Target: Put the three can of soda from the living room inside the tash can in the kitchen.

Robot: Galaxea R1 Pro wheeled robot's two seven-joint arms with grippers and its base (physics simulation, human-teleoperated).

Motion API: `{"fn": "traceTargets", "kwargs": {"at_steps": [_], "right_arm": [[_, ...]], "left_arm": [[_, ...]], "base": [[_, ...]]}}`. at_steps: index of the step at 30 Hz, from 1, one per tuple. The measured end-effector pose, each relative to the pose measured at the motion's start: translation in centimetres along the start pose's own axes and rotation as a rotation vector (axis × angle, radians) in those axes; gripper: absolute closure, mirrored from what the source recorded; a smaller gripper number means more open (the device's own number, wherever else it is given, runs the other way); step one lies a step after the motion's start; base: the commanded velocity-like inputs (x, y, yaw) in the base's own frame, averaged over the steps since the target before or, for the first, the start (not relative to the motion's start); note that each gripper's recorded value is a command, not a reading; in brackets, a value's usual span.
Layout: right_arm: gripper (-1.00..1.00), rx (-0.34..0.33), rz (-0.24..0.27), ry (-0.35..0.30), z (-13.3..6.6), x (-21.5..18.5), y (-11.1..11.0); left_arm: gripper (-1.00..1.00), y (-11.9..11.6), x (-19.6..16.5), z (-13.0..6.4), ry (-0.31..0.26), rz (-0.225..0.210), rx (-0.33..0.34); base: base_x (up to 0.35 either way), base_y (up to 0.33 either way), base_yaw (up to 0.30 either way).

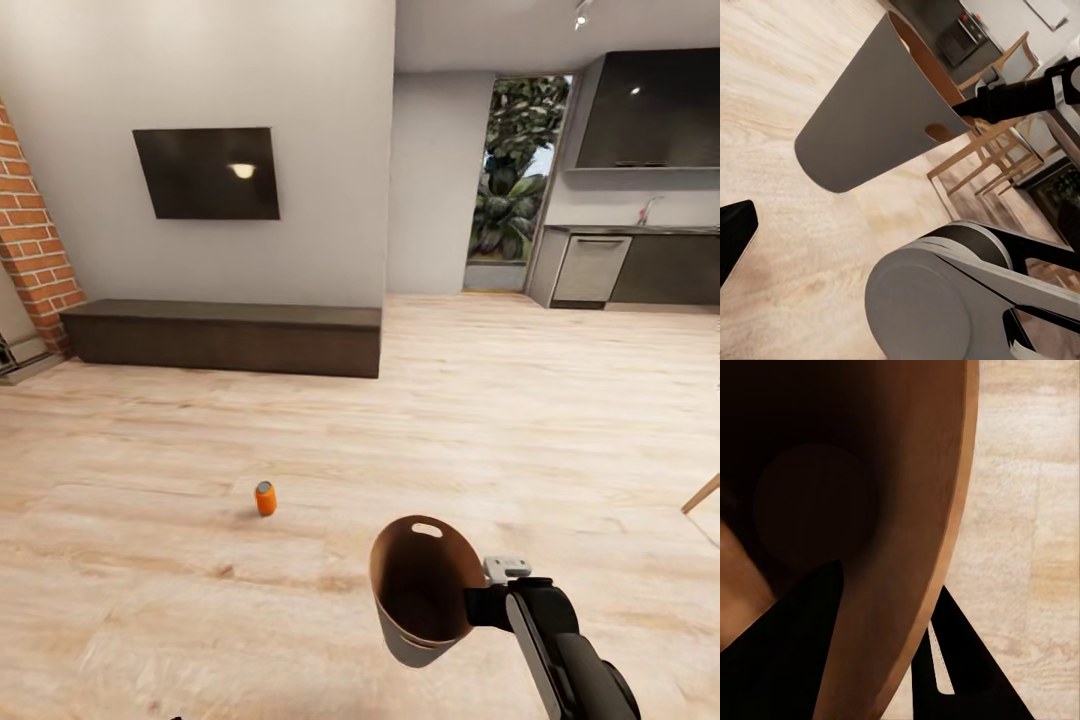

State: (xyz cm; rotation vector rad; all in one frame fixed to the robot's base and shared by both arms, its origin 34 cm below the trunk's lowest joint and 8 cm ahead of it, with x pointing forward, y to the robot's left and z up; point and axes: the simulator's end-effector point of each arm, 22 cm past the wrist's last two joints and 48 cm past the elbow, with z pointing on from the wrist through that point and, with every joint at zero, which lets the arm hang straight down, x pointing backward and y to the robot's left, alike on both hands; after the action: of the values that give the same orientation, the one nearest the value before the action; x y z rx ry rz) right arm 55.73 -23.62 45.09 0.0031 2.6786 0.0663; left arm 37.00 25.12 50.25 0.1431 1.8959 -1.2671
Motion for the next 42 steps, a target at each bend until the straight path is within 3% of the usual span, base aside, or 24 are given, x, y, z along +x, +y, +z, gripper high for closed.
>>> {"fn": "traceTargets", "kwargs": {"at_steps": [15, 42], "right_arm": [[1.0, 0.007, -0.006, 0.0, 0.0, 0.0, -0.13], [1.0, 0.002, -0.003, 0.001, 0.01, 0.03, -0.01]], "left_arm": [[-1.0, 0.01, 0.0, -0.01, 0.001, 0.0, 0.0], [-1.0, 0.02, -0.01, -0.05, 0.001, -0.001, 0.0]], "base": [[0.345, 0.0, -0.013], [0.345, 0.011, 0.085]]}}
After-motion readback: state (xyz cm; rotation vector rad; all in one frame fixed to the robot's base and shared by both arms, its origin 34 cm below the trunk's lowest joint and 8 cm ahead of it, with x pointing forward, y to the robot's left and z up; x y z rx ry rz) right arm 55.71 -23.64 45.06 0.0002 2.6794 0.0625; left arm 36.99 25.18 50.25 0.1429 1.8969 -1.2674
